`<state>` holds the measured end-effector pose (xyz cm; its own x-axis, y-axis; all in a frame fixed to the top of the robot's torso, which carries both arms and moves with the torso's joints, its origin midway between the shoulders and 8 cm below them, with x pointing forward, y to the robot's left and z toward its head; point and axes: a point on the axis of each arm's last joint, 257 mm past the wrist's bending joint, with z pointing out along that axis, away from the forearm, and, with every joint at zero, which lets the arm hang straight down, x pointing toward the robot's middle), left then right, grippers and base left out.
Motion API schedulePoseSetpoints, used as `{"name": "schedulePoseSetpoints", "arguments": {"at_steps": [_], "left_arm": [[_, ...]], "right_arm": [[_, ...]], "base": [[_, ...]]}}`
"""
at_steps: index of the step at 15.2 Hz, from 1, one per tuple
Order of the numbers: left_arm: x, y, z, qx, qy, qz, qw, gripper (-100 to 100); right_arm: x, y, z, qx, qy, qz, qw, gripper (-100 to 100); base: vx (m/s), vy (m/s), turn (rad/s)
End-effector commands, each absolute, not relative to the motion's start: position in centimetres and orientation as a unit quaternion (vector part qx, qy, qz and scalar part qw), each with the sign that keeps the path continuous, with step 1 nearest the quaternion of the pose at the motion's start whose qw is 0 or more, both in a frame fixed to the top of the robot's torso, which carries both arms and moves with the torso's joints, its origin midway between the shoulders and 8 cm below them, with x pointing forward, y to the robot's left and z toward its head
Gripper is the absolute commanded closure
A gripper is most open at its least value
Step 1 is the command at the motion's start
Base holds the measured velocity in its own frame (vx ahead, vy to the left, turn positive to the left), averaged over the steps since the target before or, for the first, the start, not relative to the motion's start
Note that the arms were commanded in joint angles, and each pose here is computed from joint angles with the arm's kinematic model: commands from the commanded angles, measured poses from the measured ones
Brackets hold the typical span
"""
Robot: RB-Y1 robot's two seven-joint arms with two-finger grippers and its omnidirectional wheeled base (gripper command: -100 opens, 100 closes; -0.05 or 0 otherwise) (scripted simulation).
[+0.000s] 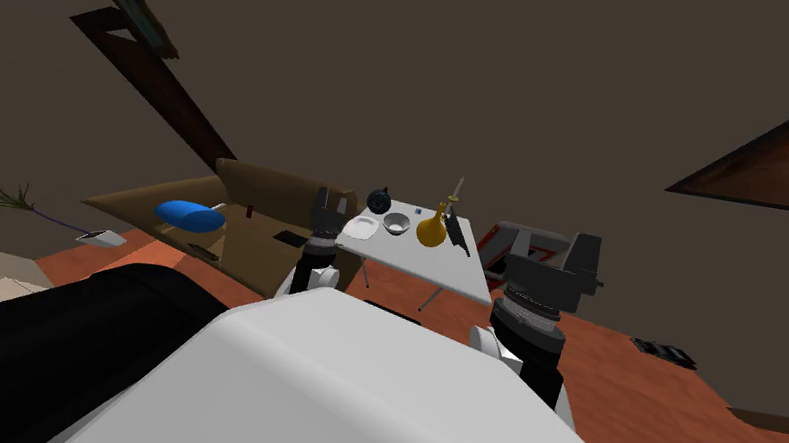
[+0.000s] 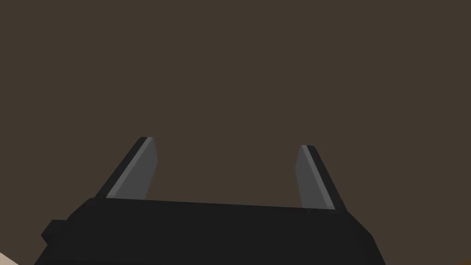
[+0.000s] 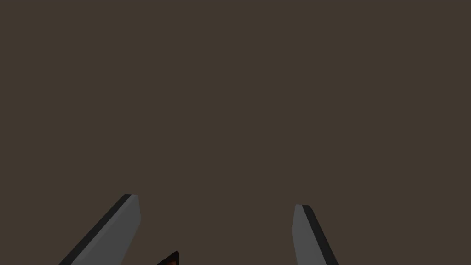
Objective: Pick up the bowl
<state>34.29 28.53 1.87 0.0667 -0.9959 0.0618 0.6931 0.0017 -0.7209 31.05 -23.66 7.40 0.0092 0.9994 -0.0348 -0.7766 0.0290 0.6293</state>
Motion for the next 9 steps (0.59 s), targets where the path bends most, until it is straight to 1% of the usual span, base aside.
{"name": "schedulePoseSetpoints", "arguments": {"at_steps": [1, 9], "left_arm": [[35.2, 28.5, 1.2, -0.306, 0.273, -0.633, 0.657, -100], [38.0, 29.3, -1.4, -0.331, 0.328, -0.613, 0.638, -100]], "right_arm": [[31.1, -23.7, 7.4, 0.226, 0.247, 0.659, 0.674, 0], [31.1, -23.7, 7.4, 0.226, 0.247, 0.659, 0.674, 0]], "base": [[-0.003, -0.009, -0.049], [-0.008, -0.024, -0.056]]}}
